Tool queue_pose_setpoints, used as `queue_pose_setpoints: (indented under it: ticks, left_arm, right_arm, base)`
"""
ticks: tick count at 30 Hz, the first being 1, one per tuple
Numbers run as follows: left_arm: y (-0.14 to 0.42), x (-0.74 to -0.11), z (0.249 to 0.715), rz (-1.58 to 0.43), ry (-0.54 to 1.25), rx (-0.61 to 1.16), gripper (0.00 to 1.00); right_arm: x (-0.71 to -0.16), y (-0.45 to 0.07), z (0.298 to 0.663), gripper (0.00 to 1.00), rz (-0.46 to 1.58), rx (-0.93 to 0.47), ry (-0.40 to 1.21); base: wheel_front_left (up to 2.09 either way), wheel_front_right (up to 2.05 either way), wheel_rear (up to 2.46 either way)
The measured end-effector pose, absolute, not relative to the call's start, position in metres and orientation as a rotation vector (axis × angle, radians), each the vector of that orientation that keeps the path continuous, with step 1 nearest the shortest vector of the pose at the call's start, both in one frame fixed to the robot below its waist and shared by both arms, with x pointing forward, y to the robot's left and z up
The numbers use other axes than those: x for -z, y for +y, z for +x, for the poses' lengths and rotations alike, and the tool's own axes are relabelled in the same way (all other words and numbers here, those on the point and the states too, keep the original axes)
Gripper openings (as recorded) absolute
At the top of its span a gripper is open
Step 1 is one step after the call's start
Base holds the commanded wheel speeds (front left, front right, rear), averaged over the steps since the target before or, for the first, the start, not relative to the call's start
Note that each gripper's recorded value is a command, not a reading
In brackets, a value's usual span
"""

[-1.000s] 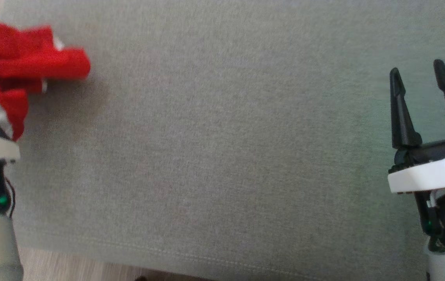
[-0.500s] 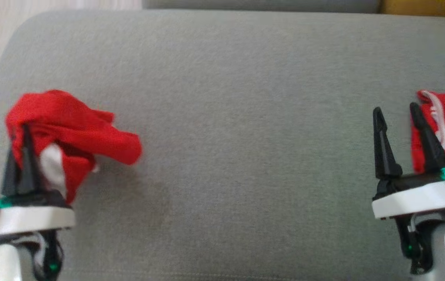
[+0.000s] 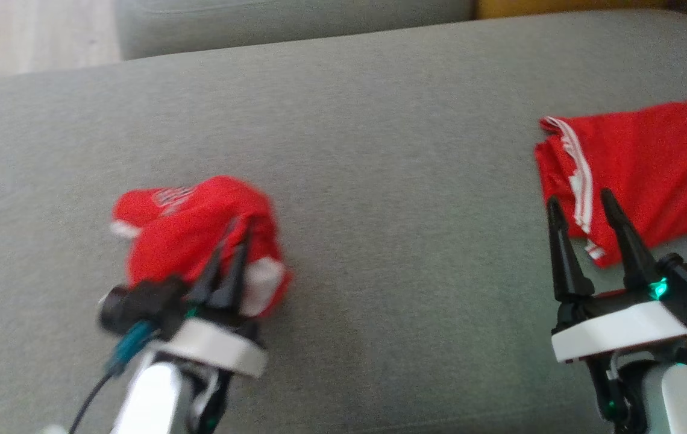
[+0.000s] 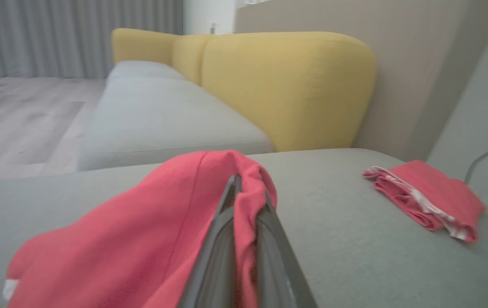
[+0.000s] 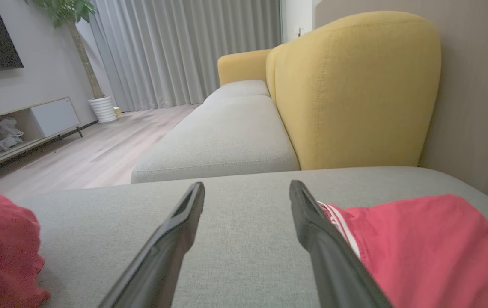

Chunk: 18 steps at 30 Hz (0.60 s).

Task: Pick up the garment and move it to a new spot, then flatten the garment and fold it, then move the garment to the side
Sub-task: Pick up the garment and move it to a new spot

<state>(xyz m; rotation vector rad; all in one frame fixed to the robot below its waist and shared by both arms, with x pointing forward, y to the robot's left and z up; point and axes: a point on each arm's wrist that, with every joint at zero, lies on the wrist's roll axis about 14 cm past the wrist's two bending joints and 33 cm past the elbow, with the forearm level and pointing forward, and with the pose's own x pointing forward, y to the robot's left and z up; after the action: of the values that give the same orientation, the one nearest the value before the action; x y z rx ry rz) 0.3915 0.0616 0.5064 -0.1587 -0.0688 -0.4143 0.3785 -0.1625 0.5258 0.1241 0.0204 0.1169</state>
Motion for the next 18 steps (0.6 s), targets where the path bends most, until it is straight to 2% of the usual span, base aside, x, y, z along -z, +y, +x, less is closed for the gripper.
queue_pose_setpoints:
  ticks: [6,11,12,13,14,18]
  left_arm:
    - [-0.023,-0.522,0.41,-0.159,-0.104,0.673,0.0]
    - [-0.062,-0.502,0.419,-0.137,-0.045,0.79,0.0]
    - [-0.066,-0.493,0.419,-0.131,-0.02,0.803,0.22]
    - [-0.068,-0.484,0.42,-0.125,0.008,0.811,0.51]
    - [-0.068,-0.484,0.42,-0.125,0.008,0.811,1.0]
    - [-0.078,-0.462,0.414,-0.108,0.068,0.854,1.0]
  right_arm:
    - [-0.519,-0.183,0.372,1.0,0.128,-0.05,0.036]
    - [-0.51,-0.194,0.375,1.0,0.136,-0.012,0.051]
    - [-0.508,-0.196,0.375,1.0,0.138,-0.005,0.055]
    - [-0.506,-0.198,0.375,1.0,0.139,0.002,0.06]
    - [-0.506,-0.198,0.375,1.0,0.139,0.002,0.06]
    - [-0.493,-0.201,0.376,1.0,0.131,0.014,0.096]
  base:
    - [0.0,0.0,0.0]
    - [0.0,0.0,0.0]
    - [0.0,0.0,0.0]
    - [0.0,0.0,0.0]
    - [0.0,0.0,0.0]
    - [0.0,0.0,0.0]
